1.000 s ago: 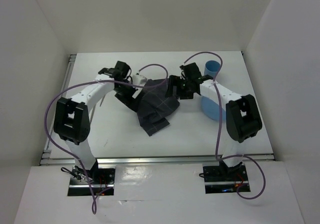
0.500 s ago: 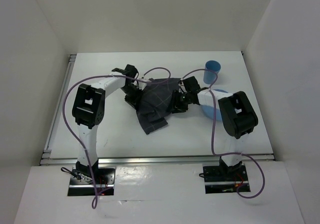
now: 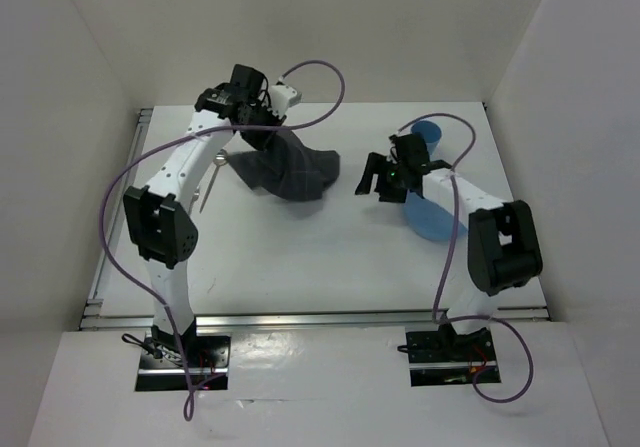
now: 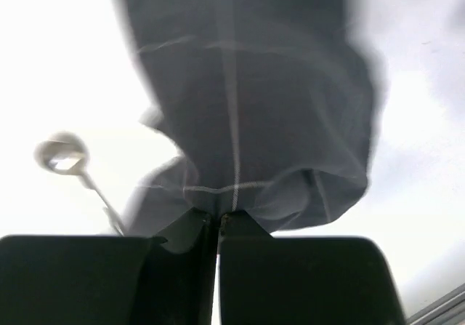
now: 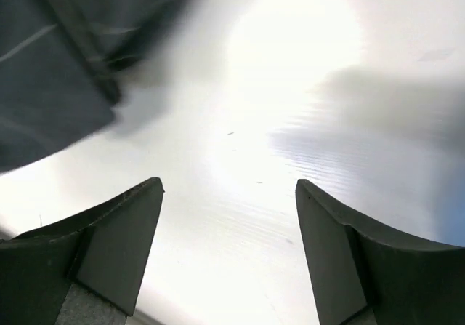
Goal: Set the dinner table for one person
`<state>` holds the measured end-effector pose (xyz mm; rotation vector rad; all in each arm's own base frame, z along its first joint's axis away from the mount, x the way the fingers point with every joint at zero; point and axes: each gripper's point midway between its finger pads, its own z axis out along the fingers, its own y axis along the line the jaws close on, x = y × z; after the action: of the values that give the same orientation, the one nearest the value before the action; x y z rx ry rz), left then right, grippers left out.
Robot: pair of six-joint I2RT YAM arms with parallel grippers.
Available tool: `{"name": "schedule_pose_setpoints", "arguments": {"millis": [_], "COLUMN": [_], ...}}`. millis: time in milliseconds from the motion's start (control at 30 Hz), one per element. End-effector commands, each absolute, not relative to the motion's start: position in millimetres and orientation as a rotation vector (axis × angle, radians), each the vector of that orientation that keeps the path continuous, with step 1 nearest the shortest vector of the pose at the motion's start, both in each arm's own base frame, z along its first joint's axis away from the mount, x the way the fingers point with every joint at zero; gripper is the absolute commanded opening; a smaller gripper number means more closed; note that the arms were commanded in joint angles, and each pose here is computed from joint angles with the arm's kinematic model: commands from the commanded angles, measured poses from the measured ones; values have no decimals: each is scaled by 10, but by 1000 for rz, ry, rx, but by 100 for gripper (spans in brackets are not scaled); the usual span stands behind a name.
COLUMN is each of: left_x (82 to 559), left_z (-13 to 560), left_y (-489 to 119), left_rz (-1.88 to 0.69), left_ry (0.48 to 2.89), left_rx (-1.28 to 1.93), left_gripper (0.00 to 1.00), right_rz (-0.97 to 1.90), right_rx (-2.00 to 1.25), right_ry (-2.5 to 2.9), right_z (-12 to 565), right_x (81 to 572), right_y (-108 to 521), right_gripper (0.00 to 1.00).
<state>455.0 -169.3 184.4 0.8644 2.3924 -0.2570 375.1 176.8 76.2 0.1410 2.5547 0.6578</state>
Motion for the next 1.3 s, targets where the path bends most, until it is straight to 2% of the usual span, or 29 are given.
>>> {"name": "schedule_pose_setpoints", "arguments": {"millis": [0, 133, 233, 267, 333, 367, 400, 500, 567, 633, 700, 733, 800, 867, 933, 1033, 1133, 1267], "left_x": [4070, 3396, 2932, 2741, 2470, 2227, 2122, 1950, 2024, 2309, 2575, 2793, 2785, 2656, 2562, 2806, 3265, 3566], "left_z": [2373, 1909, 1510, 1348, 1224, 1135, 1128, 1139, 1222, 1387, 1411, 1366, 1193, 1038, 860, 781, 1032, 1365], "left_y": [-1850, -2120, -2160, -2109, -2074, -1968, -1918, -1722, -1661, -1617, -1489, -1289, -1119, -1034, -988, -982, -945, -715], "left_rz": [-223, -368, -441, -472, -550, -594, -623, -583, -571, -537, -440, -323, -288, -321, -305, -222, -199, -417], "left_ry": [2261, 2346, 2438, 2492, 2516, 2584, 2599, 2573, 2572, 2553, 2622, 2656, 2787, 2905, 2968, 2918, 2835, 2793], "left_rx": [1136, 1440, 1619, 1678, 1794, 1864, 1890, 1956, 1877, 1687, 1461, 1338, 1226, 1166, 1132, 992, 721, 392], "left_gripper": [0, 0, 19, 36, 52, 74, 100, 100, 100, 100, 100, 100, 98, 96, 96, 100, 100, 100], "right_rz": [503, 451, 419, 402, 380, 365, 361, 376, 432, 519, 574, 576, 570, 532, 600, 751, 830, 823], "right_rx": [246, 293, 295, 303, 314, 320, 322, 317, 293, 192, 109, 87, 15, -10, -28, -23, -36, -55], "right_ry": [2392, 2321, 2320, 2331, 2356, 2362, 2373, 2396, 2384, 2389, 2402, 2456, 2500, 2606, 2637, 2609, 2610, 2653], "right_z": [1402, 1630, 1663, 1639, 1563, 1547, 1506, 1432, 1450, 1386, 1380, 1194, 1106, 774, 642, 565, 516, 358], "right_x": [3945, 3997, 3984, 3964, 3974, 3961, 3965, 3963, 4003, 4057, 4086, 4089, 4112, 4064, 4008, 3970, 3913, 3825], "right_y": [1321, 1121, 1074, 1049, 1029, 1008, 1008, 1040, 1123, 1273, 1485, 1552, 1758, 1840, 1962, 2135, 2310, 2425], "right_gripper": [82, 86, 89, 92, 95, 97, 97, 98, 100, 100, 100, 100, 100, 100, 100, 100, 100, 100]}}
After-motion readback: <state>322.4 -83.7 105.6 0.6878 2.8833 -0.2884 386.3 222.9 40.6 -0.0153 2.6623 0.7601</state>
